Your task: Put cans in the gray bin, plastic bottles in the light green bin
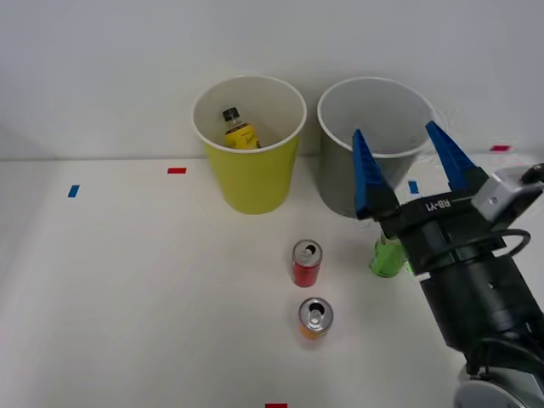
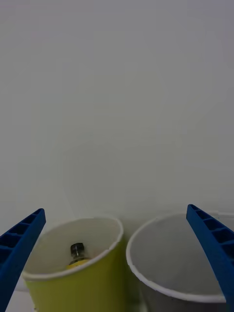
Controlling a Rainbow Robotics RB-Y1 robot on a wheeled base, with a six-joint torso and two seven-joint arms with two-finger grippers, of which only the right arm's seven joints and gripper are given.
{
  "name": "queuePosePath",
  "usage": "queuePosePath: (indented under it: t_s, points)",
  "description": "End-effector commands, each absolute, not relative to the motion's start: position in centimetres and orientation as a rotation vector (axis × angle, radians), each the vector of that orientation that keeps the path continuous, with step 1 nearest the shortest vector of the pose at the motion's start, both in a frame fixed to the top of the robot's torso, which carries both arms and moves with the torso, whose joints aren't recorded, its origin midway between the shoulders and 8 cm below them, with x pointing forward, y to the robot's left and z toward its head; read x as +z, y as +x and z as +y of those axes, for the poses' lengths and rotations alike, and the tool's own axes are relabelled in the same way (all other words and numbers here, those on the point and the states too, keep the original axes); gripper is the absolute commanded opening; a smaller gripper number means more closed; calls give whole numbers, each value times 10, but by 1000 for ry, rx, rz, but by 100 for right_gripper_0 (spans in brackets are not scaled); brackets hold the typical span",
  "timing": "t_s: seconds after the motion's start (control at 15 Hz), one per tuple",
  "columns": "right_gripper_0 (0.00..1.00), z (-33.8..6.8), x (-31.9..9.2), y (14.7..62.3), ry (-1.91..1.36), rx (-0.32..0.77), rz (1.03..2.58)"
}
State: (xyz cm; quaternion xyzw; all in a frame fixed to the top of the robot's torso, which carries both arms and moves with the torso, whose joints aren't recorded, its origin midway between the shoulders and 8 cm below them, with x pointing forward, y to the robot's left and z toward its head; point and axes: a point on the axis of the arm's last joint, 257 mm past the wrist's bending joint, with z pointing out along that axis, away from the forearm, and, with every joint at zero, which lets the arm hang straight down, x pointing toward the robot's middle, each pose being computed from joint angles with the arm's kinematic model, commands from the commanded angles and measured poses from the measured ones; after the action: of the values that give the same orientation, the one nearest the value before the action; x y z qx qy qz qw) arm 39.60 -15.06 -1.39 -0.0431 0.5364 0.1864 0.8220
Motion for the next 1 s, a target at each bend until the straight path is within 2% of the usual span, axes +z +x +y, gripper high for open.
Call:
queuePosePath:
  t_s: [0.07,0.47,0.8,1.0]
  points:
    - [100,-191,-27,364,-104,283,1192]
    - [100,-244,-83,344,18,160,1344]
    - [100,-257,-136,333,183,157,1484]
    - [100,-275,-175,330,264,90,1493]
